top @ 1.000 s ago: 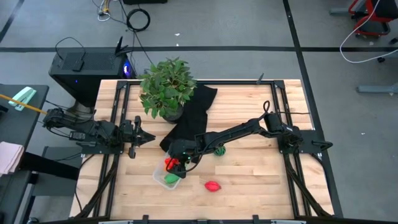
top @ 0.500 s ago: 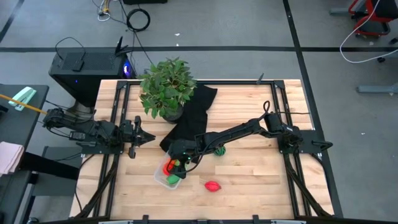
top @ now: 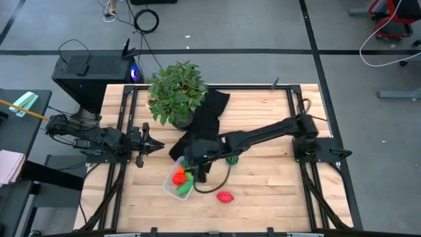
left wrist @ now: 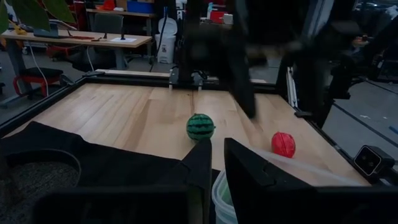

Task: Pick and placing Produce into tupperware
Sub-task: Put the dark green watermelon into the transparent bin

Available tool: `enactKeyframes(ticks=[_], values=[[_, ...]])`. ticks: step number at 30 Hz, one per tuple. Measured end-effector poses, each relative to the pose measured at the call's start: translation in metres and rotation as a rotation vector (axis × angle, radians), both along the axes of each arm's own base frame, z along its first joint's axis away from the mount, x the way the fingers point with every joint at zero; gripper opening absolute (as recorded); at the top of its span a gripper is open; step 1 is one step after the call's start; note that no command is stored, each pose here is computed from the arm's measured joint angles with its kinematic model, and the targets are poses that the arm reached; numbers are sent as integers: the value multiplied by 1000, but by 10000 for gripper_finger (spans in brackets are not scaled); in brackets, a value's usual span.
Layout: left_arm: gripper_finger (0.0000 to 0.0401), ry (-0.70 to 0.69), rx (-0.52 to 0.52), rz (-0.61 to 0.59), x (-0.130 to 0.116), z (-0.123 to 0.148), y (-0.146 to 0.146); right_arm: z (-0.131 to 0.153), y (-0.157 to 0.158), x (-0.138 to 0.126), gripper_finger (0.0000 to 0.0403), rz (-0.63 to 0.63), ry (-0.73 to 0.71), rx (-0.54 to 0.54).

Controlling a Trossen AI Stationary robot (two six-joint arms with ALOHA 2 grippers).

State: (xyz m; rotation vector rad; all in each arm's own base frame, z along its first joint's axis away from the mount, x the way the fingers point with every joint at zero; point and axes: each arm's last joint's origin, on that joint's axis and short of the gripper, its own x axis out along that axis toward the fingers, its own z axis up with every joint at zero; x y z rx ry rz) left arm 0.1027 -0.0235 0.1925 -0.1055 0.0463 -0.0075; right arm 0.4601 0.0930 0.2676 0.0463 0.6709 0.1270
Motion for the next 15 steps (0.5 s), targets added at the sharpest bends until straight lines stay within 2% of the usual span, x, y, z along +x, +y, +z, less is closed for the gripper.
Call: enactKeyframes(ticks=[5,8,12,15], values=[[53,0,0,0,0,0,0,26,-1,-37,310,-97,78,-195],[51,-1,0,0,0,0,0,33,-3,-62,308,-179,115,-254],[52,-2,-1,0,0,0,0,40,-11,-101,307,-325,125,-255],[54,-1,-1,0,0,0,0,48,-16,-132,307,-411,123,-205]])
